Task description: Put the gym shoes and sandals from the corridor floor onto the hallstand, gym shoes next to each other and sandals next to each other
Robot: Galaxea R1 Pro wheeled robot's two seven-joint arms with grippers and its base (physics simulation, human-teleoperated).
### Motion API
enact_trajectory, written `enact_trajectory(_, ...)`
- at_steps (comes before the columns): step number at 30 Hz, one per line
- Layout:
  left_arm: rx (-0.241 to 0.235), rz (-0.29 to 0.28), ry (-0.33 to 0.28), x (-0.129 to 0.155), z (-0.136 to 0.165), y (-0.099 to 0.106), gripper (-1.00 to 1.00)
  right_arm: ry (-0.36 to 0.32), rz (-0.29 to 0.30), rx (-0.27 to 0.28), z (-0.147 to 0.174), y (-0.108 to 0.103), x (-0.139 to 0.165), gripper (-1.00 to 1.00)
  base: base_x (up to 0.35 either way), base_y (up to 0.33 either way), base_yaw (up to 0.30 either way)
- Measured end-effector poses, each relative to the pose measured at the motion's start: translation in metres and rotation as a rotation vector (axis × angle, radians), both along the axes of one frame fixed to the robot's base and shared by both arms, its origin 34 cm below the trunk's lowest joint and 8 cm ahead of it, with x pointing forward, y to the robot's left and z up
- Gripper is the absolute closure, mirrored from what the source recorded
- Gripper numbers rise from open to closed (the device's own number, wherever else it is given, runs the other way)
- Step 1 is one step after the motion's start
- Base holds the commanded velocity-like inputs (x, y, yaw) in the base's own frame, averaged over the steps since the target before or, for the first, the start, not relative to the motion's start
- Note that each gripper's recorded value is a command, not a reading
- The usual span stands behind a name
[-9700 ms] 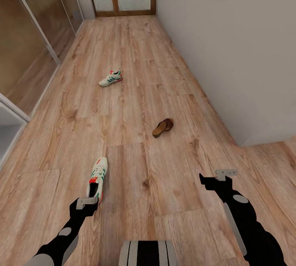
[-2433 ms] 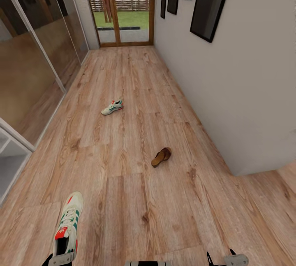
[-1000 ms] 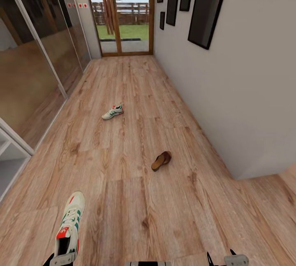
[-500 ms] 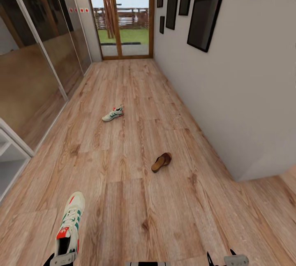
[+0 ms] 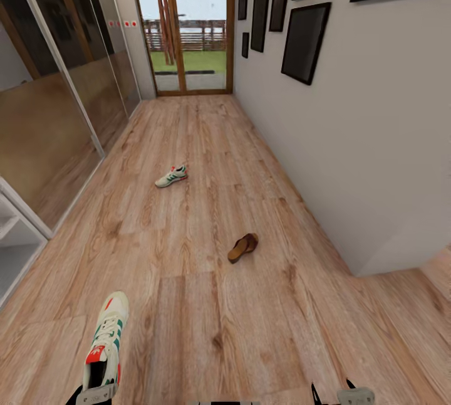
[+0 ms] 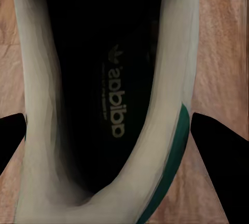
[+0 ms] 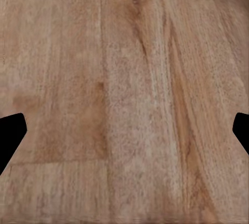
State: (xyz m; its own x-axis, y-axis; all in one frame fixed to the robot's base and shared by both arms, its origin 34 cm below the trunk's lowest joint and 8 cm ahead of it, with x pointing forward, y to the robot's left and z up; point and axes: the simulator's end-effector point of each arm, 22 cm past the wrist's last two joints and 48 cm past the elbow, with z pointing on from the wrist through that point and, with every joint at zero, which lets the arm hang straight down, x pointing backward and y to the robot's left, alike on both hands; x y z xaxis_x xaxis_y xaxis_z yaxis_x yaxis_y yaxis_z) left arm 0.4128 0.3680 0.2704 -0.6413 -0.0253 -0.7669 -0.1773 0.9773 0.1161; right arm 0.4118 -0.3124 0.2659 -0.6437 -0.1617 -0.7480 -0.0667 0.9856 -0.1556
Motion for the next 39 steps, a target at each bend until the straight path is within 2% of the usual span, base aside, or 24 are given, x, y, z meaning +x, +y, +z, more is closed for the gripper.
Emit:
enact_trajectory(17,0.002,0.003,-0.021,0.006,0.007,0.001,1.00,-0.019,-0.005,0.017,0.005,0.011,0.006,-1.00,-0.208,-0.201,0.187)
enact_trajectory(23,0.002,0.006,-0.022,0.007,0.007,0.002,1.00,-0.019,-0.006,0.018,0.005,0.012,0.006,-1.00,-0.035,-0.162,0.275)
enact_trajectory(39,0.001,0.008,-0.013,0.003,0.005,0.002,1.00,-0.019,-0.003,0.019,0.005,0.013,0.006,-1.00,-0.002,-0.011,0.279)
